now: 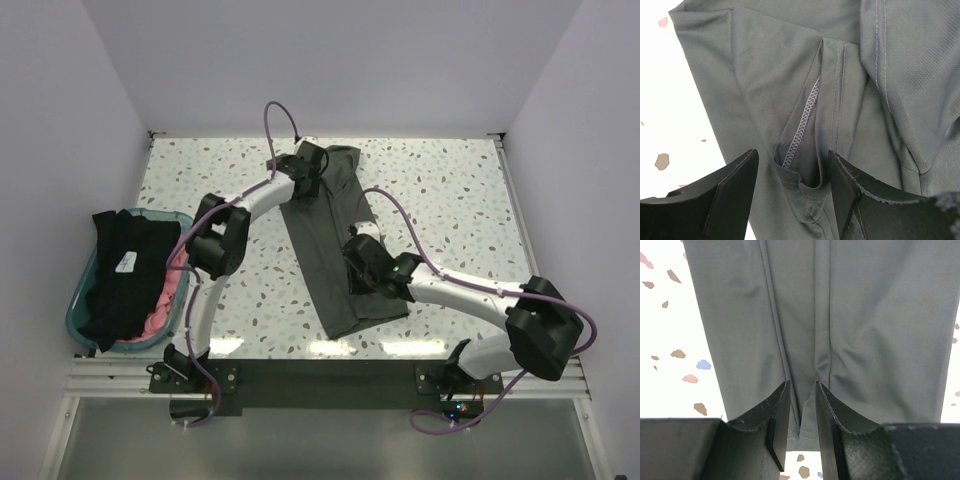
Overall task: Fold and stack the t-shirts
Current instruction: Fold the tshirt
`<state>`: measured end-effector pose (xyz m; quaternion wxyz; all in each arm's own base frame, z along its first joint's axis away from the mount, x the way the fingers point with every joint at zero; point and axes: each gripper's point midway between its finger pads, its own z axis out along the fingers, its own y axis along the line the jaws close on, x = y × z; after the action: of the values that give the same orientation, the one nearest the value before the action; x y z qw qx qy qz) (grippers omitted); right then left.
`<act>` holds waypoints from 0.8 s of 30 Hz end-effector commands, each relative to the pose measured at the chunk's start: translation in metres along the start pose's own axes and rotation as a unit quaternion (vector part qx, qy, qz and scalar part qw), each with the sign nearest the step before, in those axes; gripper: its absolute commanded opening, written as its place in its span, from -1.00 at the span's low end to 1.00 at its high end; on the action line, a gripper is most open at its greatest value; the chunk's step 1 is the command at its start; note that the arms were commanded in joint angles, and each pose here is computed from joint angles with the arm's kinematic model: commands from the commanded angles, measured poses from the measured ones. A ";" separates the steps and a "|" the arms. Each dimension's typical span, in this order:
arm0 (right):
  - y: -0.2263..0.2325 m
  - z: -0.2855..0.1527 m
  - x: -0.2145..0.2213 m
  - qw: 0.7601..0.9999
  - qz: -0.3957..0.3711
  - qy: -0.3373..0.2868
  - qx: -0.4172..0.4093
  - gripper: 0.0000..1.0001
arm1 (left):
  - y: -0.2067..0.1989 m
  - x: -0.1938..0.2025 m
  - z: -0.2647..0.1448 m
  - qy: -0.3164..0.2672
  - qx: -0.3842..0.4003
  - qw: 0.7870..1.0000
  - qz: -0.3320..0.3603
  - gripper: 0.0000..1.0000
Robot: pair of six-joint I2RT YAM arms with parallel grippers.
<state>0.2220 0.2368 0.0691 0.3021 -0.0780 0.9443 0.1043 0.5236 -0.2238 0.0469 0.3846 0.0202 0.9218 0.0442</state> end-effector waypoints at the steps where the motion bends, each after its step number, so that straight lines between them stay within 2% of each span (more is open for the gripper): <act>1: 0.014 0.000 -0.015 1.000 0.000 -0.024 -0.020 -0.39 | -0.007 -0.016 -0.006 -0.021 0.013 1.000 0.013 0.25; 8: 0.009 0.008 -0.008 1.000 -0.006 -0.015 -0.005 -0.40 | -0.020 -0.009 0.002 -0.018 0.041 0.999 0.010 0.13; 13: 0.008 0.013 -0.003 1.000 -0.014 -0.008 -0.002 -0.41 | -0.025 -0.007 0.007 -0.016 0.050 0.999 0.006 -0.10; 17: 0.009 0.015 0.004 1.000 -0.024 0.005 -0.009 -0.40 | -0.029 -0.008 0.007 -0.018 0.057 0.998 0.003 -0.21; 24: 0.010 0.015 0.020 0.999 -0.038 0.023 -0.026 -0.31 | -0.030 -0.014 0.002 -0.025 0.063 0.998 -0.002 -0.68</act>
<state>0.2130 0.2413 0.0461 0.2762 -0.1087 0.9498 0.0992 0.5223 -0.2429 0.0306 0.3721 0.0462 0.9270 0.0053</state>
